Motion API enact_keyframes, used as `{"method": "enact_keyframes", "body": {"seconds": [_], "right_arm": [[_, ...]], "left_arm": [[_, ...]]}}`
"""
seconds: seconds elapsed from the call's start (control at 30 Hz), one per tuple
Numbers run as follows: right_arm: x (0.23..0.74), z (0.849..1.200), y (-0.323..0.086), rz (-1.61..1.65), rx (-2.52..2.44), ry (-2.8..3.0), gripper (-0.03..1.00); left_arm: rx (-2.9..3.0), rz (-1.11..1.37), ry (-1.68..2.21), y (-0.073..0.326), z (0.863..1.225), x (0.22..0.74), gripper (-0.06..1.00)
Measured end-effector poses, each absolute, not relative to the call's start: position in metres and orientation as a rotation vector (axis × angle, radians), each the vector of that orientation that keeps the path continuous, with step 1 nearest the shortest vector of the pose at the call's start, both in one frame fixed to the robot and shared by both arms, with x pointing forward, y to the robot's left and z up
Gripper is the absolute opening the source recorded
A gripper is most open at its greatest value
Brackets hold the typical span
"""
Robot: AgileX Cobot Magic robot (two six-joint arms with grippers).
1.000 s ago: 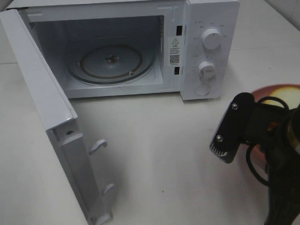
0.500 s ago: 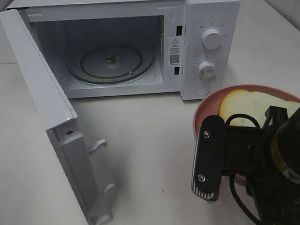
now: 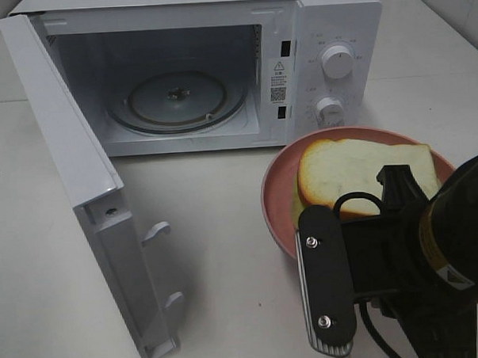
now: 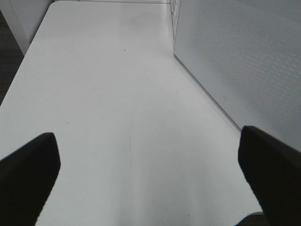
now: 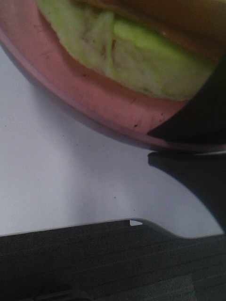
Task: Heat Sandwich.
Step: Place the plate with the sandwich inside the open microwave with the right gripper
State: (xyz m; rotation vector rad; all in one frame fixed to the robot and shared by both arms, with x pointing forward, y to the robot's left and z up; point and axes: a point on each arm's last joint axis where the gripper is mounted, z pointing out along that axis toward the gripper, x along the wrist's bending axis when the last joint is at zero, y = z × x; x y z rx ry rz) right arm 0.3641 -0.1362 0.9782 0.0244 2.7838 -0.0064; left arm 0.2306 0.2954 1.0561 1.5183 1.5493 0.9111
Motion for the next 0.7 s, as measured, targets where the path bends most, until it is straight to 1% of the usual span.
{"method": "enact_keyframes", "body": {"seconds": [0.3, 0.7], "right_arm": [[0.3658, 0.979, -0.1295, 0.093, -0.005, 2.762, 0.02], [0.367, 0.9779, -0.1296, 0.038, -0.399, 2.725, 0.02]], "left_arm": [[1.518, 0.911, 1.549, 0.2954, 1.0561, 0.2306, 0.97], [1.518, 0.911, 1.549, 0.2954, 1.0561, 0.2306, 0.97]]}}
